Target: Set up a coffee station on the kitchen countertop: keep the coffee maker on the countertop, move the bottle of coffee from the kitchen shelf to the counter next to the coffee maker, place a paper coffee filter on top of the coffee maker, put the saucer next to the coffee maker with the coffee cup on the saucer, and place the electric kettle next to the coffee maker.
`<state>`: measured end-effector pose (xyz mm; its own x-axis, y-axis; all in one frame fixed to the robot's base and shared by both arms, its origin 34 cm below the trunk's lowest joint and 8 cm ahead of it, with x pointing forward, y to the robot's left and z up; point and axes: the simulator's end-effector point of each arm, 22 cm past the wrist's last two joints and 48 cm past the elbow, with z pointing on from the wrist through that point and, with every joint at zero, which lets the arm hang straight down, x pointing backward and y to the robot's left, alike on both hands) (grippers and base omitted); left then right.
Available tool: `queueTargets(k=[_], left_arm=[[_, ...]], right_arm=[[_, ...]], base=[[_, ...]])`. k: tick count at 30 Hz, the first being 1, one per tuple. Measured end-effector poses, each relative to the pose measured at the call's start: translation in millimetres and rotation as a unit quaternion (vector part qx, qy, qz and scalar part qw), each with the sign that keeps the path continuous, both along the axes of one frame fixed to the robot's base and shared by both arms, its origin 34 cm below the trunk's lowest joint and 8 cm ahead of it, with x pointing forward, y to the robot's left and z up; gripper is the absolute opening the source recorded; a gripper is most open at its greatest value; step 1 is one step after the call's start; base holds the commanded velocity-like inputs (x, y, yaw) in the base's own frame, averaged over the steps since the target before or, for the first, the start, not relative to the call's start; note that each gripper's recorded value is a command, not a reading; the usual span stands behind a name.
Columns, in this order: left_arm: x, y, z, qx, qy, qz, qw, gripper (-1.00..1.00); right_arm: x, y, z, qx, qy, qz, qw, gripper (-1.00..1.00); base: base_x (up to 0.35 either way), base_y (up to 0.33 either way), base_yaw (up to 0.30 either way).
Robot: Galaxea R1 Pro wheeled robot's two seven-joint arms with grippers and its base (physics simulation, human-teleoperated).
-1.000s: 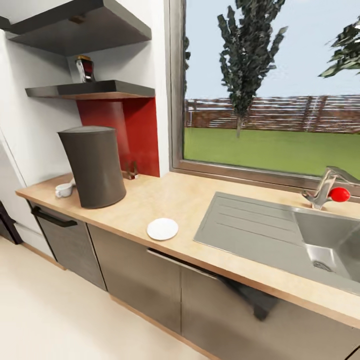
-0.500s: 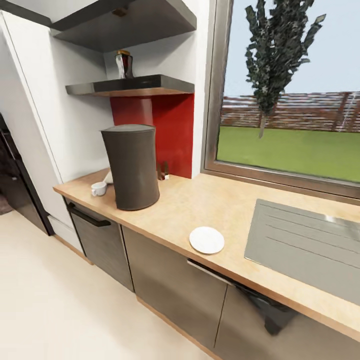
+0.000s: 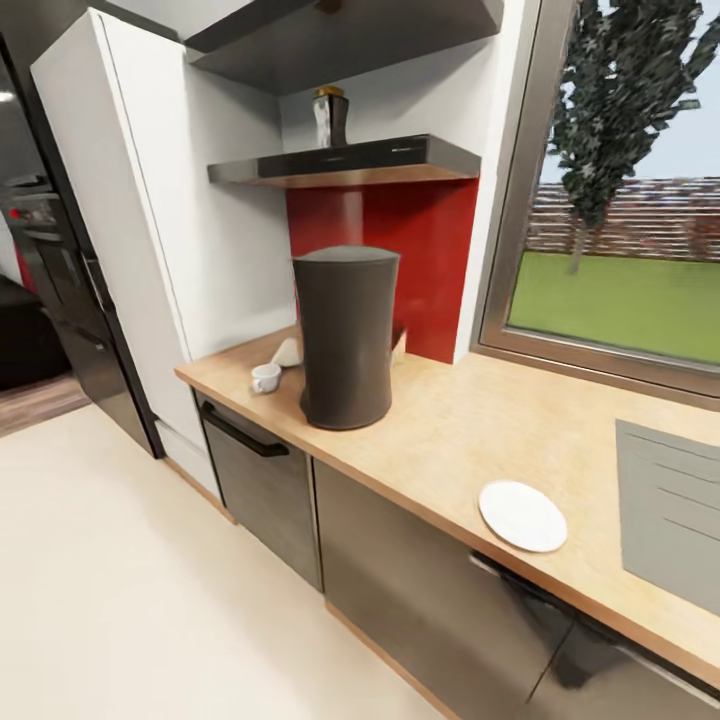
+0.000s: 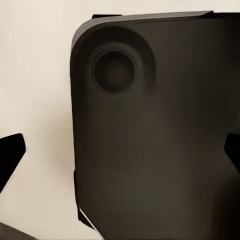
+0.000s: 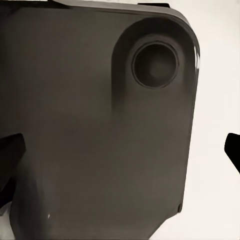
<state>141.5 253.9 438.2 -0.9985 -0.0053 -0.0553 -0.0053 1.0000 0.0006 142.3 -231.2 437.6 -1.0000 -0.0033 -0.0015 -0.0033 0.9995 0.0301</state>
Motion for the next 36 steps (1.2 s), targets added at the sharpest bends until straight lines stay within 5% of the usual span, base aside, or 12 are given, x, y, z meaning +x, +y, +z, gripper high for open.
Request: queueTargets(k=[36], left_arm=[[9,14,1,0.009,-0.019,-0.007,0.9998,1.00]], right_arm=[[1,7,0,0.004,-0.001,-0.003,1.0000,1.00]], base=[[0.130,0.312,0.009]])
